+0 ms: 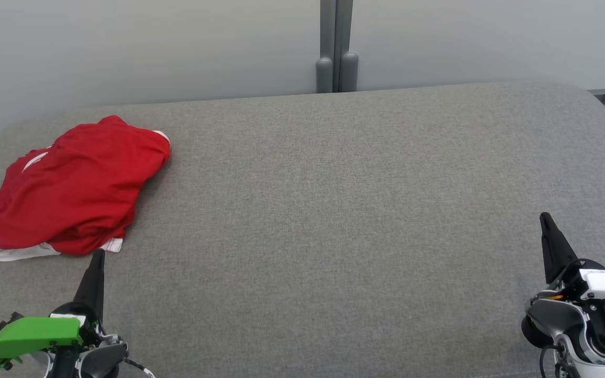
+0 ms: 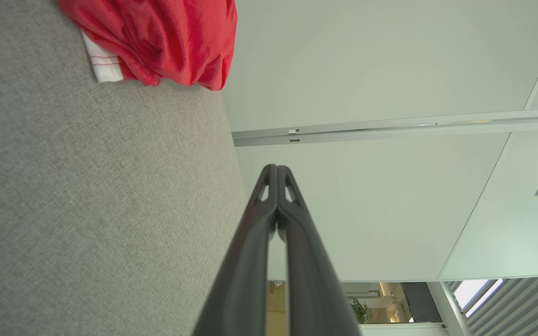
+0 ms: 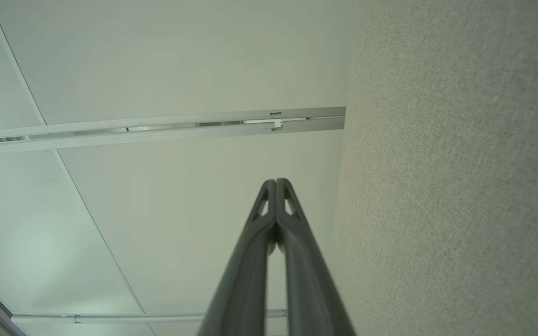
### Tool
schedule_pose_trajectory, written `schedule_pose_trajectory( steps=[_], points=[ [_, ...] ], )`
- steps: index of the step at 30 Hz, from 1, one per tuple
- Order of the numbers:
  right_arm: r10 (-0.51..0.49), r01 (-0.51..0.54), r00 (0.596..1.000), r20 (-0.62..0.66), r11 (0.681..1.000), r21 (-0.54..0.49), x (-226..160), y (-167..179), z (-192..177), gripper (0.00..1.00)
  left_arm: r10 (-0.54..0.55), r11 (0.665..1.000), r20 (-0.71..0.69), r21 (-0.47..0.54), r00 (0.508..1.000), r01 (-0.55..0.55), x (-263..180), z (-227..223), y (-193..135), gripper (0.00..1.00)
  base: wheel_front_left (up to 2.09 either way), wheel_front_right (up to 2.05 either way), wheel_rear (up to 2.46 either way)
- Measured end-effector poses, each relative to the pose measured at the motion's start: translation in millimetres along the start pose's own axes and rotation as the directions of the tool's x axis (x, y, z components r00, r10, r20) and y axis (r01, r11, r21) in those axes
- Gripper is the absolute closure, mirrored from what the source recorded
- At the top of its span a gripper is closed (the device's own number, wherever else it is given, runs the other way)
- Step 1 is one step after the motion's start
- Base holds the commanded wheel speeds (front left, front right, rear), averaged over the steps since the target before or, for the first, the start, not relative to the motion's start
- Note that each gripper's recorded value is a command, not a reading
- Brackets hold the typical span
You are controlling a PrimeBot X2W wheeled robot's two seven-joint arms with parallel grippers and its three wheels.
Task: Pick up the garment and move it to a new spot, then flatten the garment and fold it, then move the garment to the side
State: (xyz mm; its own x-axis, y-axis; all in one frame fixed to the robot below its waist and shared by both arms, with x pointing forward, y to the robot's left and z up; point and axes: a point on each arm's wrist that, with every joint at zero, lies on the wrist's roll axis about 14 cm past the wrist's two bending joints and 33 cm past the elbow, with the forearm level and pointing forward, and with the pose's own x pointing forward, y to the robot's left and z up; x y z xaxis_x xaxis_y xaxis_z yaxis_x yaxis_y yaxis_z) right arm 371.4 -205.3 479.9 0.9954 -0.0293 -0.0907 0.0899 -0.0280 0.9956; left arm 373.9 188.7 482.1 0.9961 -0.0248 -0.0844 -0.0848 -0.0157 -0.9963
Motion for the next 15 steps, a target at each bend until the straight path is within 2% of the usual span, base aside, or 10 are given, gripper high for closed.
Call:
schedule_pose_trajectory(
  steps=[3, 4, 10, 15],
  points=[
    [0.000, 0.000, 1.000, 0.000, 1.000, 0.000, 0, 0, 0, 1.00, 0.000, 1.000, 0.000, 0.000, 1.000, 0.000, 0, 0, 0, 1.00, 0.00, 0.00, 0.00],
    [0.000, 0.000, 1.000, 0.000, 1.000, 0.000, 0, 0, 0, 0.00, 0.000, 1.000, 0.000, 0.000, 1.000, 0.000, 0, 0, 0, 0.00, 0.00, 0.00, 0.00],
    [-0.085, 0.085, 0.996, -0.001, 0.996, 0.022, -13, -29, -5, 0.00, 0.080, 0.997, -0.006, -0.021, 0.997, -0.080, -12, -6, 28, 0.00, 0.00, 0.00, 0.00],
    [-0.084, 0.084, 0.996, 0.004, 0.996, 0.007, -13, -29, -5, 0.00, 0.081, 0.997, -0.008, -0.017, 0.997, -0.081, -12, -9, 28, 0.00, 0.00, 0.00, 0.00]
  ],
)
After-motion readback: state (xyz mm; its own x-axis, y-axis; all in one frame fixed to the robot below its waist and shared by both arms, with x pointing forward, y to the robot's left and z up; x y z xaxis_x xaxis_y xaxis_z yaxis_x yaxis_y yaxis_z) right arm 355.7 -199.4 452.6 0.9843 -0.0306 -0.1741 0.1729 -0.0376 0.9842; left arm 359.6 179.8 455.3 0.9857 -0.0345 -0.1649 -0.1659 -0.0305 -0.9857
